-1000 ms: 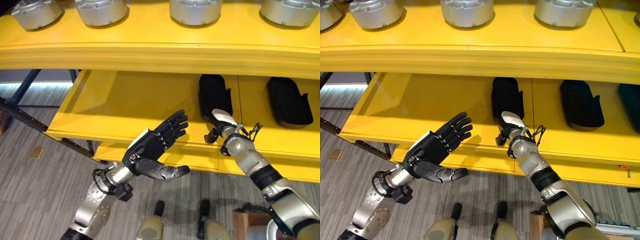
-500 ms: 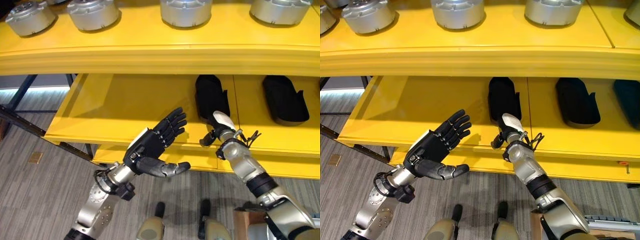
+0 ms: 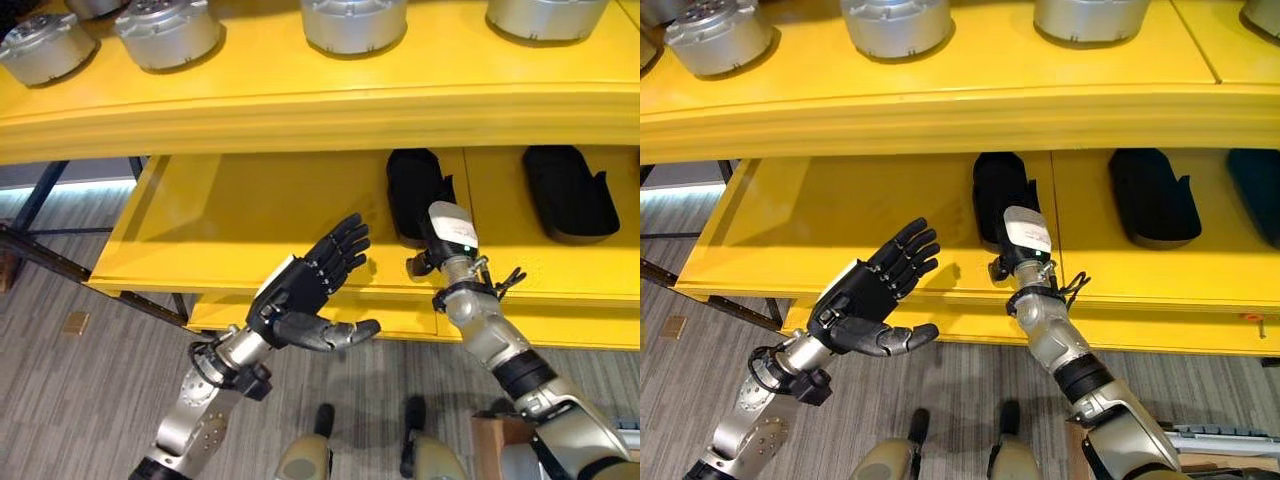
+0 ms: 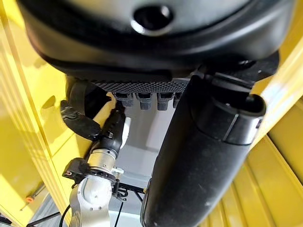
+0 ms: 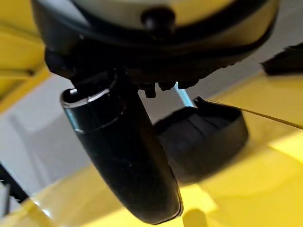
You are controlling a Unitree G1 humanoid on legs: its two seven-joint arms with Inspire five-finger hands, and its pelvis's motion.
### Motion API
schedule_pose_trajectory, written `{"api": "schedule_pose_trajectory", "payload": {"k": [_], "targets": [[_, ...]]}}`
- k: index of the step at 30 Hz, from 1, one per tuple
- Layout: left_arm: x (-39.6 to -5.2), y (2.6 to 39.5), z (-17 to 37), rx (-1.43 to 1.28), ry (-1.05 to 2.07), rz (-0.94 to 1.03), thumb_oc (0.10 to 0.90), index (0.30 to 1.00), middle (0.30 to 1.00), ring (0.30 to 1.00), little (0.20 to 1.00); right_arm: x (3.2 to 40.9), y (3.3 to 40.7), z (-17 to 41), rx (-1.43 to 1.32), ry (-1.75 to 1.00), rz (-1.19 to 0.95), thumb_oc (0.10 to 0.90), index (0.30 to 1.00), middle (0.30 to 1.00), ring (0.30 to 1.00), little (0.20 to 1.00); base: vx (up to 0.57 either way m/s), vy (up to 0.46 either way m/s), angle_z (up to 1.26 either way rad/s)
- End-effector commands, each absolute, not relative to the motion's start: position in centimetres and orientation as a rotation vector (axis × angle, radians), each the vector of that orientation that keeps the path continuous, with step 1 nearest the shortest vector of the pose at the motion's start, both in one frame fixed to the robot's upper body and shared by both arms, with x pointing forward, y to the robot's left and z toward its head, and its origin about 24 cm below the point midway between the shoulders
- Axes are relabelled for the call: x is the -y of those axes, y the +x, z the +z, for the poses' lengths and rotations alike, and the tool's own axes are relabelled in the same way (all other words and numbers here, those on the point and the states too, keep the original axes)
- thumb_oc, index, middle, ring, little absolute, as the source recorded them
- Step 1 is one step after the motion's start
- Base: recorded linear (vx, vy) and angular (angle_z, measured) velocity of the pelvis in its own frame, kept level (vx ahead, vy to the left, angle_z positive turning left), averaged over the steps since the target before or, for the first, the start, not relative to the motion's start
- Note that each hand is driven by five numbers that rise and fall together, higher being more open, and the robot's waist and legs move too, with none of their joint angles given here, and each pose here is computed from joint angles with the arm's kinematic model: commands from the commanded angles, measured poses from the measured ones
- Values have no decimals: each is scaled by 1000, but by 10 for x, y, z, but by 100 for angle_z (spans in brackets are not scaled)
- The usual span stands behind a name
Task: Move parts from the plastic box to the shelf.
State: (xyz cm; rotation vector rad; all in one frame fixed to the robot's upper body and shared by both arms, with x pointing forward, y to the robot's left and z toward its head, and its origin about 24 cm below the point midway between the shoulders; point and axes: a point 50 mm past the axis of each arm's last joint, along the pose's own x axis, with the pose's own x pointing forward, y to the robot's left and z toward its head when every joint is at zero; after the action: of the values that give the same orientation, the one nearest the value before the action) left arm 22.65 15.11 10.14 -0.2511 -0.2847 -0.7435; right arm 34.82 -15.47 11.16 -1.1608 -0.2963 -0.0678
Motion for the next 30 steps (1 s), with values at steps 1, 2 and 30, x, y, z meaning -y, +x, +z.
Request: {"api": "schedule_pose_trajectory", "payload": {"k": [1,2,30], "targets": [[-142,218,133,504,-270,-795,900,1000,1000,1000,1000,131,339,172,719,-1113,-113,900,1000,1000,1000,1000,12,30,0],[-142,218,133,504,-272,-794,900,1000,1000,1000,1000,127,335,173,746,-1108,-78,900,1000,1000,1000,1000,0,0,0],[-166,204,126,542,-253,-682,900,1000,1000,1000,1000,142,253,133,789,-890,144,900,1000,1000,1000,1000,-20,12,-3]]}}
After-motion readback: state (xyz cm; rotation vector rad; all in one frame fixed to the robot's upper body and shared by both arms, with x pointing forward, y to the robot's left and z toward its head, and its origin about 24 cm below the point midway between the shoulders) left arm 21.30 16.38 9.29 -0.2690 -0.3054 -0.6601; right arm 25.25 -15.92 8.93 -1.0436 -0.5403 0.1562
